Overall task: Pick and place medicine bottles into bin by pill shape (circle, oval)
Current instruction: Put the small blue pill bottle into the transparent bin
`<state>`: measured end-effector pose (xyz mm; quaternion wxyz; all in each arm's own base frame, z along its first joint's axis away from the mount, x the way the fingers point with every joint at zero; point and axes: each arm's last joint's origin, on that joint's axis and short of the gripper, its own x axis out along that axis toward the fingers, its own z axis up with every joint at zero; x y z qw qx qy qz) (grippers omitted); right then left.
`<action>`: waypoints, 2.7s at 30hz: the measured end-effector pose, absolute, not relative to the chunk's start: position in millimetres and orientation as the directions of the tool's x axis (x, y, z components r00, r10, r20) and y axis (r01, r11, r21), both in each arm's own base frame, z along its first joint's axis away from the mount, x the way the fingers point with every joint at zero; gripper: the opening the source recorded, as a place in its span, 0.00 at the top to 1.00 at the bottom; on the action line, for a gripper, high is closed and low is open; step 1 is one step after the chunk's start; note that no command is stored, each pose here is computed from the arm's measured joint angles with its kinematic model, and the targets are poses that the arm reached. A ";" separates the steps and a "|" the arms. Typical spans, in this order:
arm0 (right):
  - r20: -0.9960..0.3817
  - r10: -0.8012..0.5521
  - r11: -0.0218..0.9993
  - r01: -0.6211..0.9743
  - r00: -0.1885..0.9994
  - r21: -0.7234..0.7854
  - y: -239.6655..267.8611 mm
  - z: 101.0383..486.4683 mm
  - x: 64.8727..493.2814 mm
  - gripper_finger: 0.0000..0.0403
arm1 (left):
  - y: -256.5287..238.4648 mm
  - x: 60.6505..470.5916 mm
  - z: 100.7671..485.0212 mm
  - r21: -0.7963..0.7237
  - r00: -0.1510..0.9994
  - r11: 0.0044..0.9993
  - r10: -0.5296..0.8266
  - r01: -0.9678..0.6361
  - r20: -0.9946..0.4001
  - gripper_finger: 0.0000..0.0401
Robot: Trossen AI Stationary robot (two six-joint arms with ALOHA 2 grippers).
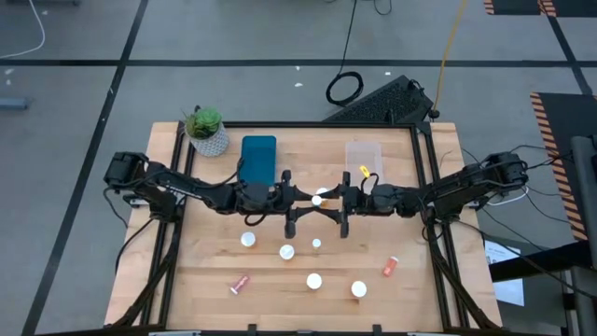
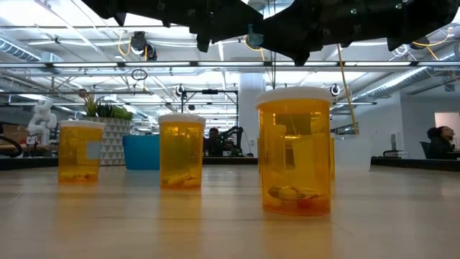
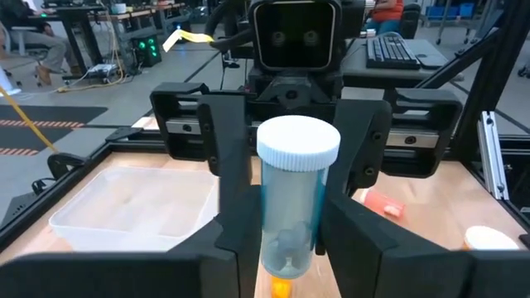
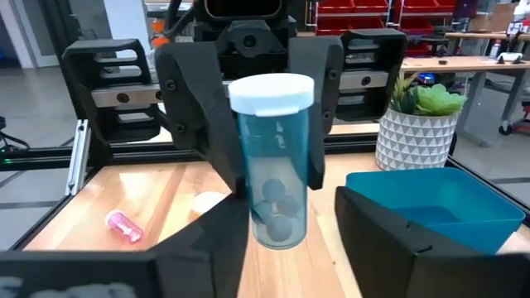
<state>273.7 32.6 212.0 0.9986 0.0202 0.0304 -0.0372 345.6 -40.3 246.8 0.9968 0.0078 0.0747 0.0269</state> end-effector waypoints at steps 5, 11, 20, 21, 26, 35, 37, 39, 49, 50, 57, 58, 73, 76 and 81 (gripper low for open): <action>-0.073 -0.079 0.996 0.082 0.994 0.039 32.4 211.1 273.6 0.47 | -40.1 345.5 246.2 0.037 0.986 0.997 0.069 -0.064 -0.155 0.71; -0.221 -0.145 0.987 0.157 0.964 0.041 28.9 209.1 261.4 0.41 | -38.6 344.7 242.1 0.069 0.975 0.993 0.110 -0.099 -0.195 0.71; -0.280 -0.155 0.977 0.189 0.947 0.099 24.8 240.2 234.4 0.37 | -28.5 344.4 236.8 0.081 0.958 0.988 0.145 -0.128 -0.248 0.71; -0.285 -0.154 0.976 0.190 0.946 0.103 25.0 247.8 235.4 0.37 | -27.2 344.4 236.4 0.082 0.956 0.988 0.148 -0.132 -0.251 0.71; -0.396 -0.156 0.975 0.205 0.905 0.085 26.9 292.2 248.6 0.40 | -21.5 343.9 233.4 0.088 0.945 0.985 0.165 -0.146 -0.282 0.71; -0.591 -0.124 0.980 0.192 0.797 0.053 22.5 340.0 289.4 0.44 | -17.4 342.8 229.3 0.101 0.929 0.983 0.177 -0.153 -0.323 0.71; -0.620 -0.111 0.981 0.184 0.777 0.055 20.6 339.4 298.2 0.44 | -17.4 342.8 229.2 0.095 0.929 0.984 0.177 -0.154 -0.325 0.71; -0.639 -0.090 0.984 0.166 0.764 0.060 19.1 337.1 306.4 0.44 | -17.7 342.8 229.0 0.082 0.930 0.985 0.171 -0.152 -0.326 0.71; -0.715 -0.078 0.984 0.171 0.695 0.058 17.8 319.0 317.9 0.44 | -18.0 346.7 216.4 0.089 0.914 0.985 0.172 -0.149 -0.366 0.71; -0.721 -0.079 0.982 0.179 0.688 0.064 17.9 317.6 318.1 0.44 | -17.7 346.8 217.3 0.096 0.917 0.984 0.174 -0.149 -0.360 0.71; -0.739 -0.084 0.967 0.233 0.668 0.101 17.0 314.5 317.8 0.44 | -12.0 345.4 214.5 0.171 0.894 0.973 0.213 -0.156 -0.393 0.71; -0.742 -0.085 0.966 0.238 0.665 0.103 16.9 314.2 317.6 0.44 | -10.6 345.0 213.6 0.175 0.889 0.971 0.220 -0.162 -0.402 0.71; -0.744 -0.177 0.935 0.346 0.644 0.077 -1.3 297.0 335.5 0.44 | -2.8 342.3 207.9 0.192 0.854 0.966 0.244 -0.173 -0.459 0.71; -0.742 -0.173 0.937 0.340 0.648 0.078 -2.5 289.4 344.0 0.44 | -2.8 342.2 207.7 0.191 0.854 0.966 0.244 -0.173 -0.460 0.71; -0.772 -0.153 0.943 0.325 0.616 0.072 -4.1 272.9 353.5 0.44 | -2.8 341.9 207.2 0.192 0.851 0.966 0.244 -0.172 -0.466 0.71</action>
